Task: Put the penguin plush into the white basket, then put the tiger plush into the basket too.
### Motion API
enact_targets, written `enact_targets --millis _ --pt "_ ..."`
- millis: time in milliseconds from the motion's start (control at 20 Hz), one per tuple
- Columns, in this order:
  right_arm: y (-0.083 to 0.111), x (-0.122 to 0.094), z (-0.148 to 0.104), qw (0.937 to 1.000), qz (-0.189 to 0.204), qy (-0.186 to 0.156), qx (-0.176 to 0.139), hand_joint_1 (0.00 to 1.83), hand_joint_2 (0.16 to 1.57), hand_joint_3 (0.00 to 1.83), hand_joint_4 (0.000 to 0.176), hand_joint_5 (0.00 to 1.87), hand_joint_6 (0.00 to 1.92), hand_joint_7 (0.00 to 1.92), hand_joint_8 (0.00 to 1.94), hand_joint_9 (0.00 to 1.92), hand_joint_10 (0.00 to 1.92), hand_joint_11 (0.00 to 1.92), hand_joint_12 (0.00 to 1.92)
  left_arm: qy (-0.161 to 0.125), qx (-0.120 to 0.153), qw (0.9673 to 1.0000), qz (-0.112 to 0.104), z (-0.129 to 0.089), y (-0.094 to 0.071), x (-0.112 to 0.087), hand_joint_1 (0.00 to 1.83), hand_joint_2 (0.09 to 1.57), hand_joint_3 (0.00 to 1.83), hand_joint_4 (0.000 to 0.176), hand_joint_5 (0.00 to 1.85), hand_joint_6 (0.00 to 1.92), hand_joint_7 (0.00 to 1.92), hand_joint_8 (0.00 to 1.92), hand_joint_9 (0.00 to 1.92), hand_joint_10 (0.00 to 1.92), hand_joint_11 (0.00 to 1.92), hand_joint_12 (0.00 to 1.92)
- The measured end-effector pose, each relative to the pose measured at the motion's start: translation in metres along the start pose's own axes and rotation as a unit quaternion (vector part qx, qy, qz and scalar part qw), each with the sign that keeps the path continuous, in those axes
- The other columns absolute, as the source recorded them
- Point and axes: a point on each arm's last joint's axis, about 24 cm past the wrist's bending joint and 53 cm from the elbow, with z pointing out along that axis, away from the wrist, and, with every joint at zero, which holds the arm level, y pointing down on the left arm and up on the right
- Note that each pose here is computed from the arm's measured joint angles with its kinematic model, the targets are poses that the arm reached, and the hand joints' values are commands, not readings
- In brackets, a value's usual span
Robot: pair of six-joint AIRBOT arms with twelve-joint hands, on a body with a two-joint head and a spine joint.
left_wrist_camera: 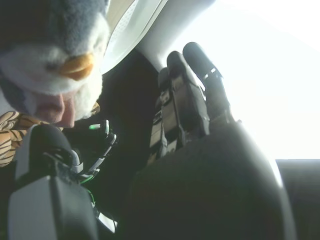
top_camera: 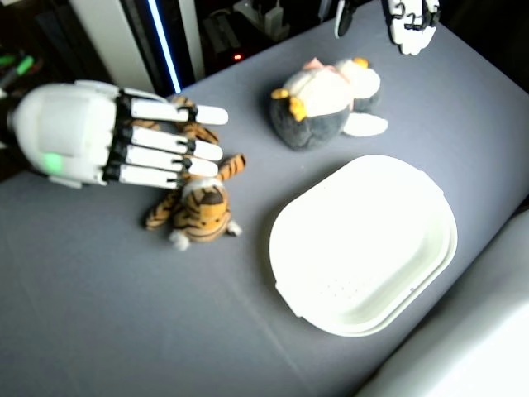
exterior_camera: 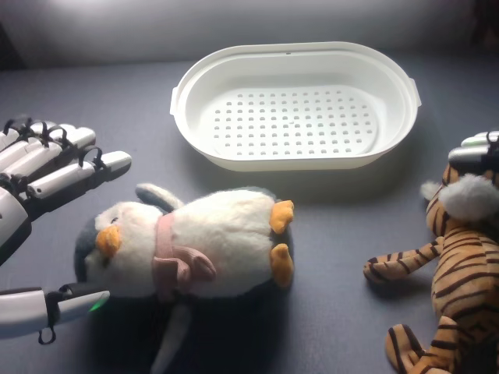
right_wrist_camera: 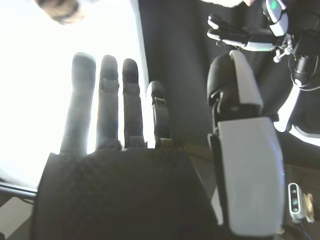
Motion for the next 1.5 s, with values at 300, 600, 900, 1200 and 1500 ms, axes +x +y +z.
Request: enact_targets --millis 300,600,900,1200,1500 --pt "-0.001 -0.001 0.0 1.0 -0.002 0.0 0.002 0.51 1.27 0.0 0.093 0.43 0.0 0.38 0.0 0.33 0.0 0.31 0.08 0.041 -0.011 0.9985 0.033 0.008 0.011 0.011 0.6 0.9 0.0 0.176 0.14 0.0 0.1 0.0 0.12 0.0 0.0 0.31" --pt "-0.001 0.0 0.0 1.0 -0.002 0.002 0.0 0.43 1.29 0.0 0.113 0.41 0.0 0.39 0.01 0.37 0.01 0.37 0.11 0.071 -0.009 0.9953 0.065 0.043 0.013 0.037 0.72 0.79 0.01 0.172 0.12 0.01 0.06 0.0 0.21 0.0 0.0 0.89" --pt "-0.001 -0.001 0.0 1.0 -0.004 0.002 0.001 0.48 1.3 0.0 0.076 0.43 0.0 0.4 0.0 0.38 0.0 0.38 0.08 0.112 -0.043 0.9892 0.085 0.06 0.035 0.067 1.02 1.0 0.01 0.015 0.48 0.03 0.43 0.04 0.49 0.05 0.2 1.06" --pt "-0.002 0.0 0.0 1.0 -0.003 0.003 0.002 0.52 1.32 0.0 0.069 0.43 0.0 0.37 0.0 0.36 0.0 0.37 0.07 0.074 0.006 0.9933 0.089 0.054 0.001 0.034 1.26 1.13 0.0 0.0 1.07 0.58 0.9 1.37 1.03 1.36 1.06 1.67" --pt "-0.002 0.0 0.0 1.0 -0.003 0.004 0.002 0.51 1.33 0.0 0.072 0.44 0.0 0.39 0.0 0.38 0.0 0.42 0.07 -0.044 0.081 0.9915 0.092 0.063 -0.038 -0.046 1.27 1.09 0.0 0.0 1.1 0.56 0.99 1.19 0.97 1.09 0.86 1.51"
